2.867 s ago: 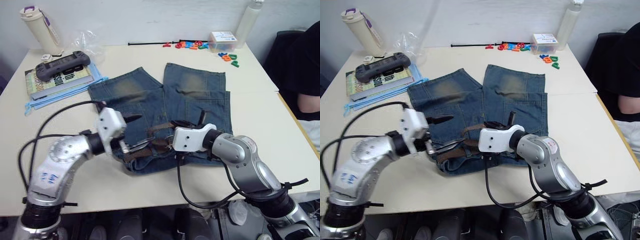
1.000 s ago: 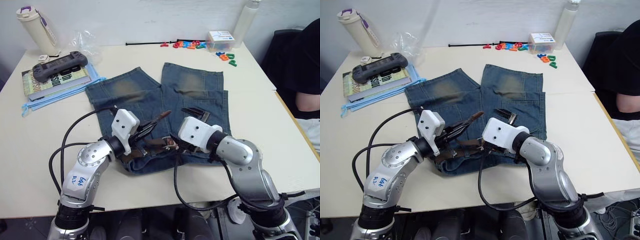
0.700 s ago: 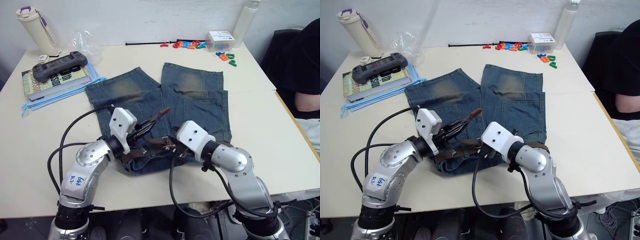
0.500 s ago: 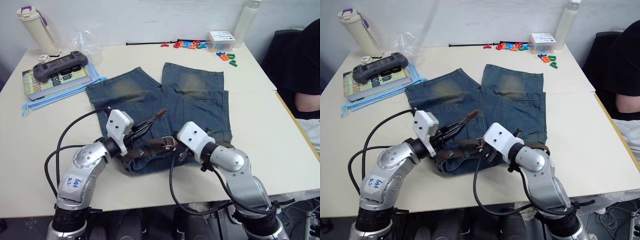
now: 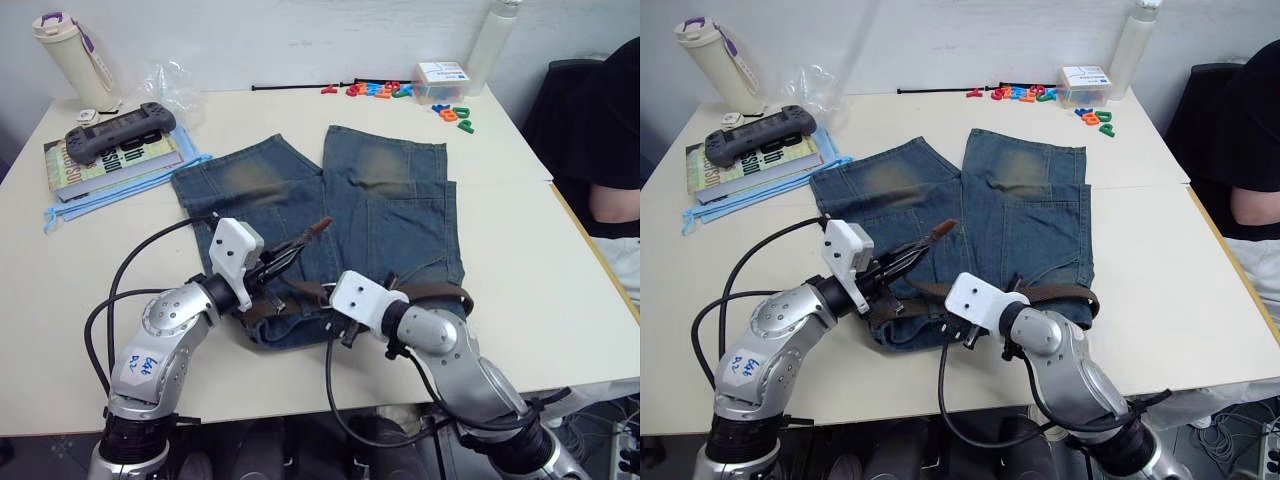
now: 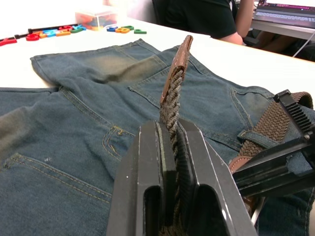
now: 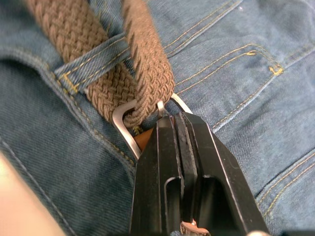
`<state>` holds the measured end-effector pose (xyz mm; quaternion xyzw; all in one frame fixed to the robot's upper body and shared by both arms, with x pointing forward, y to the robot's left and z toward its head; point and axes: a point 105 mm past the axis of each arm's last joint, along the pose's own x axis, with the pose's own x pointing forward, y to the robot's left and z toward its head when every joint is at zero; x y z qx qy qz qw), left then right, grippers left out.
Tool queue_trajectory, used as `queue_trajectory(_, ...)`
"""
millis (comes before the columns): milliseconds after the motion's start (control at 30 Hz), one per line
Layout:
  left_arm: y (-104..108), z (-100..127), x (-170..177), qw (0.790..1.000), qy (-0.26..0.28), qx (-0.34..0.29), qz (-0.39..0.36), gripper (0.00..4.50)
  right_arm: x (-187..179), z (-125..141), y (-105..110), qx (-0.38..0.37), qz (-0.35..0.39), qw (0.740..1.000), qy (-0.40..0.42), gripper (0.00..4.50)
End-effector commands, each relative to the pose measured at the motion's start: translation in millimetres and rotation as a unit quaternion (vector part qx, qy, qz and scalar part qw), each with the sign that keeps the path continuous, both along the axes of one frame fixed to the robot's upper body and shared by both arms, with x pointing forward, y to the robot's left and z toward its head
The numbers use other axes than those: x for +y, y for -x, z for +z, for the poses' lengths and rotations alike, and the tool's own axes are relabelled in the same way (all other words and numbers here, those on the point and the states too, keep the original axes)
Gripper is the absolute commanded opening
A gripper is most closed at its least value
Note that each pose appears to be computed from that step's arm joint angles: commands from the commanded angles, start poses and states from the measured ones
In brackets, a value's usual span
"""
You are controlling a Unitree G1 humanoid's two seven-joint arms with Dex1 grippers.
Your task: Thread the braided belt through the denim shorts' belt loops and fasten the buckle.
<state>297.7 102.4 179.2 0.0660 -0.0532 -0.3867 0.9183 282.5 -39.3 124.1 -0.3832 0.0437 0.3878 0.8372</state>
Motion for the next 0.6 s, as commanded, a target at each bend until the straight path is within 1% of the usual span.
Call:
queue_trajectory(33, 2, 13, -1, 1.000, 0.000, -0.028, -0.006, 0.00, 5, -9, 3, 0.001, 0.019, 0.999, 0.029, 0.04)
queue_trajectory(267, 0, 13, -1, 1.000, -0.002, -0.027, -0.006, 0.00, 17, -17, 6, -0.021, 0.061, 0.995, 0.078, 0.04)
queue_trajectory(433, 1, 9, 7, 1.000, -0.008, -0.021, 0.002, 0.00, 20, -23, 10, -0.031, 0.078, 0.991, 0.102, 0.04)
queue_trajectory(600, 9, -5, 36, 0.999, -0.029, -0.002, 0.031, 0.00, 11, -3, 5, -0.043, 0.027, 0.997, 0.052, 0.04)
